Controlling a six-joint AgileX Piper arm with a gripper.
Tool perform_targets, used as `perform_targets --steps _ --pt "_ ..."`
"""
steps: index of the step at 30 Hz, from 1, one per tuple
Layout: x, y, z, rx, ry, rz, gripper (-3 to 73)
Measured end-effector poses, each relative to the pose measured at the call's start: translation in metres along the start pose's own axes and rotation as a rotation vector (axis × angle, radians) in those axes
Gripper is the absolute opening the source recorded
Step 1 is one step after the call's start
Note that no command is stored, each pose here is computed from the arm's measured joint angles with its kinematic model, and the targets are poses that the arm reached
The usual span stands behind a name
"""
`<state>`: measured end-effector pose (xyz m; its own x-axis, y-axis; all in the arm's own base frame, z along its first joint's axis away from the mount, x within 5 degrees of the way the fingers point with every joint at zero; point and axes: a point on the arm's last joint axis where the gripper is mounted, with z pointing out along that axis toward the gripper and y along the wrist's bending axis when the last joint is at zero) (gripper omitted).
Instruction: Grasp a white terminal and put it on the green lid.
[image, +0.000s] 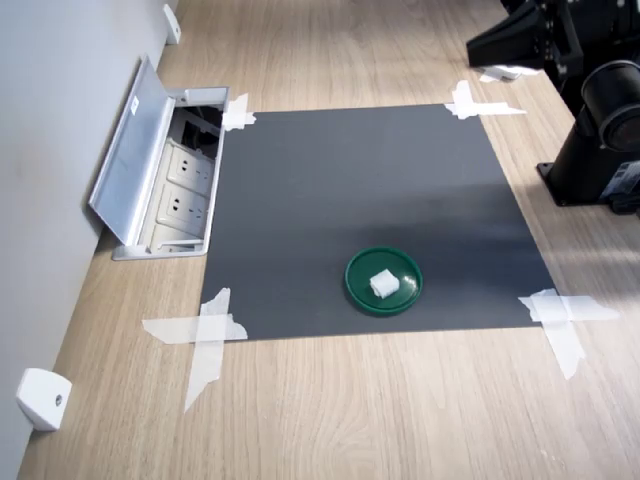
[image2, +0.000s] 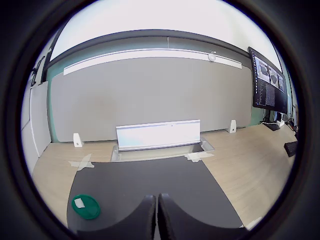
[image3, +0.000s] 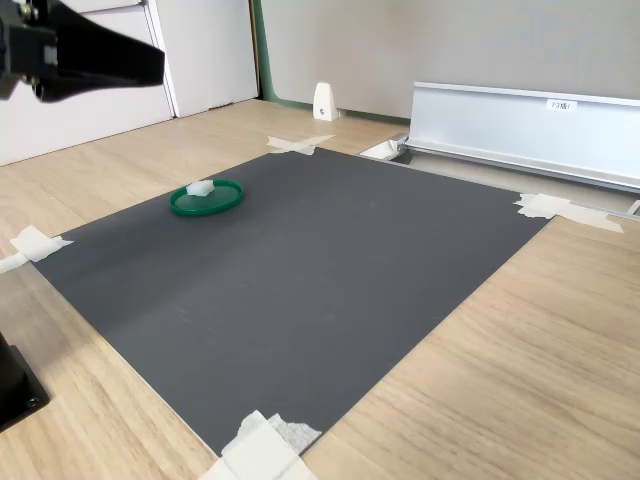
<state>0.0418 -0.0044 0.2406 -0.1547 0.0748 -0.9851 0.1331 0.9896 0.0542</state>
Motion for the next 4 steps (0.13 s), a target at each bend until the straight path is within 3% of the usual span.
perform_targets --steps 4 --pt "0.014 -0.001 0.004 0.001 0.029 0.002 -0.7"
